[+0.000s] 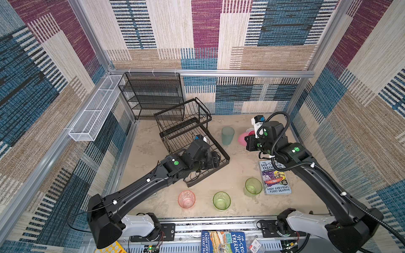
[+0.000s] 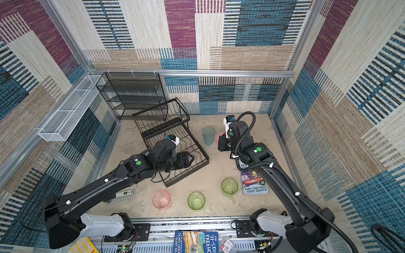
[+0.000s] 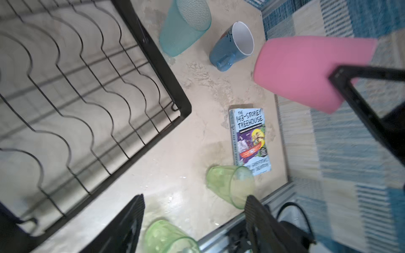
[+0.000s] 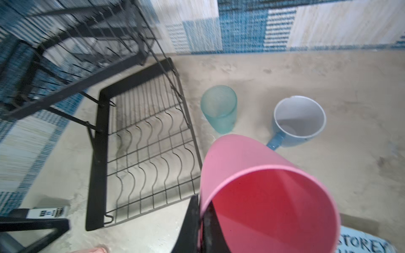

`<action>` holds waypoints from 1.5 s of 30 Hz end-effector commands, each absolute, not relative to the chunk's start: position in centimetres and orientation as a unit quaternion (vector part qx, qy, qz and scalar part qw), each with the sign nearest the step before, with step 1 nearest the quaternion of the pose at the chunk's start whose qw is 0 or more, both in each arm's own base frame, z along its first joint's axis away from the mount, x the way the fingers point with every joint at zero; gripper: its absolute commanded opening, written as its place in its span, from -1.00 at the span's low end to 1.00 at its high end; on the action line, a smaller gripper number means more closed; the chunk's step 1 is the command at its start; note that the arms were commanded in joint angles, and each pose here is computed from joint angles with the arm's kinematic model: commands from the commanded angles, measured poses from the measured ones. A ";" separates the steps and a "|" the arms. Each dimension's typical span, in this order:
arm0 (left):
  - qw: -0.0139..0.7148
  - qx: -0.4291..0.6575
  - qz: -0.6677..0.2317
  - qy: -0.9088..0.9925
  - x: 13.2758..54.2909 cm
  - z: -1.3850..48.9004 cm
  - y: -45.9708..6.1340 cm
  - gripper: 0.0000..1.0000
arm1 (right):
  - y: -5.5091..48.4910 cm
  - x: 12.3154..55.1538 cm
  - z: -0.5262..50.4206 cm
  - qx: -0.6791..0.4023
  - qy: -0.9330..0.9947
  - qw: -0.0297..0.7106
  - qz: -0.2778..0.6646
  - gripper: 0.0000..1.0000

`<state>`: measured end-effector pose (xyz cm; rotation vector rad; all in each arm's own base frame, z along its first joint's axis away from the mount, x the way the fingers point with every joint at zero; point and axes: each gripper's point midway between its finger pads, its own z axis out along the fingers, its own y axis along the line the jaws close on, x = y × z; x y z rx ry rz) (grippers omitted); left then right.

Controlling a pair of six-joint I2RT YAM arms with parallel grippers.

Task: Load cups into a dish rack
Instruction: Place the cup upside down at the dish rack.

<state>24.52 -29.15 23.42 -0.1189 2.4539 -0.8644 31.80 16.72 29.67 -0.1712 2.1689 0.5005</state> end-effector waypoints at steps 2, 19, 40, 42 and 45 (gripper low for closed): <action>0.268 -0.176 -0.401 0.858 25.3 25.4 -30.6 0.59 | 19.1 30.2 34.4 -0.111 0.798 0.508 0.305 -1.00; 0.277 -0.370 -0.513 0.723 27.8 29.7 -32.6 0.88 | 19.1 25.1 36.3 -0.172 0.697 0.586 0.375 -1.00; 0.220 -0.369 -0.609 0.667 32.2 32.9 -34.5 0.90 | 21.4 22.9 35.7 -0.249 0.638 0.582 0.437 -1.00; 0.214 -0.369 -0.615 0.663 32.5 32.9 -34.4 0.87 | 21.7 22.8 35.8 -0.257 0.634 0.579 0.443 -1.00; 0.202 -0.369 -0.621 0.661 32.7 32.6 -34.2 0.84 | 22.0 22.9 35.8 -0.264 0.630 0.576 0.449 -1.00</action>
